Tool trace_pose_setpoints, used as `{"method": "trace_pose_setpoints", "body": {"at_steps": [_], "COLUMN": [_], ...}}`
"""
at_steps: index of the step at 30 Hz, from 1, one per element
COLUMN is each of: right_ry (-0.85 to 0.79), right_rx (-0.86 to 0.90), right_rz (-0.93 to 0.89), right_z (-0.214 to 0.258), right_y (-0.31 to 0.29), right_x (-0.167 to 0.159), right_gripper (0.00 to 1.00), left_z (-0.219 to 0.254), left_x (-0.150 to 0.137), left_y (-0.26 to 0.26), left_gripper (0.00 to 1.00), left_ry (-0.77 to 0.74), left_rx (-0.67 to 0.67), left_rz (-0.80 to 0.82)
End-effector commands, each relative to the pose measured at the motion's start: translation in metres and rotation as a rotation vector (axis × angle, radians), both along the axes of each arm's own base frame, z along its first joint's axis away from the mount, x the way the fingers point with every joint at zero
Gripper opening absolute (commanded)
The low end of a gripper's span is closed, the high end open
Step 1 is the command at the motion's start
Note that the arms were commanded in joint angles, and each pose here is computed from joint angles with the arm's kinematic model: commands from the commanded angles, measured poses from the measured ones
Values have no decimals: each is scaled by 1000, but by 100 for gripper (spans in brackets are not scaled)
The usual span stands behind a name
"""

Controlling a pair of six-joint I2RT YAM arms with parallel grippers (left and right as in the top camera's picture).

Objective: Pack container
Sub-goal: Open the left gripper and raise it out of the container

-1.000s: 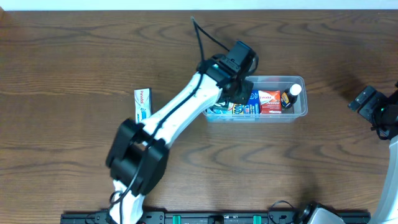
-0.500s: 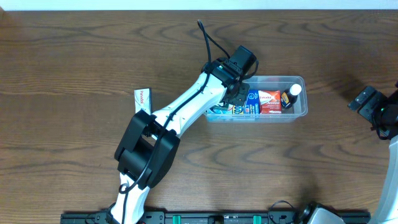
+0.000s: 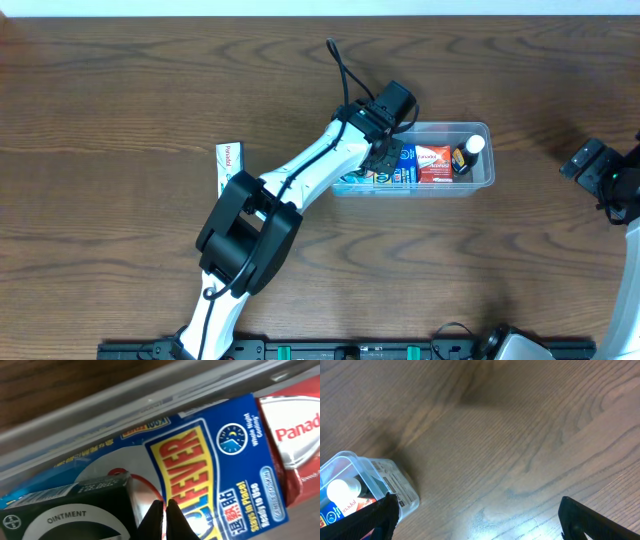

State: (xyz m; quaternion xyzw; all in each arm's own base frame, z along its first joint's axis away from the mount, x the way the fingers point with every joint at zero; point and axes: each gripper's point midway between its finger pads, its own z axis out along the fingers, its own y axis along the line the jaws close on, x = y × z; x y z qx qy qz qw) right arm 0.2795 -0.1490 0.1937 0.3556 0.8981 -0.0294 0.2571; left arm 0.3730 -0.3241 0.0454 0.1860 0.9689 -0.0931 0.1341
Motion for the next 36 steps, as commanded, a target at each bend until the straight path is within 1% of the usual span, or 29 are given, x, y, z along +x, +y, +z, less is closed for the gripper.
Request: {"method": "trace_pose_setpoints", "body": {"at_steps": [1,5,11,15,18,25,30,33,36], "right_ry": [-12,-12,-12,-12,-12,-12,-12,-12,-12], "right_rx": [-8,-7,-8,-7,-8,-8,-8,-8,-8], "right_rz": [-27,-27,-27,-27,-27,-27,-27,-27,-27], "right_z": [5,5,5,5,5,5,5,5,5], "right_y": [-5,-5,-5,-5,-5,-5,-5,-5,-5], "right_x": [0,0,0,0,0,0,0,0,0], "right_gripper": [99,99,99,99,99,99,99,99,99], "left_z": [0,0,0,1,1,2,7,25,56], "left_x": [9,12,12,20,20,20,19,20,22], "left_y": [8,12,13,23,24,24,18,11,7], "left_gripper": [6,6,6,6,5,6,6,6,6], "left_ry": [-51,-72,-73,-114,-117,-106,-98,-109,-154], "left_rx": [58,83,85,139,145,120,88,37,-13], "left_rz": [2,-1,0,24,31,107,99,91,92]}}
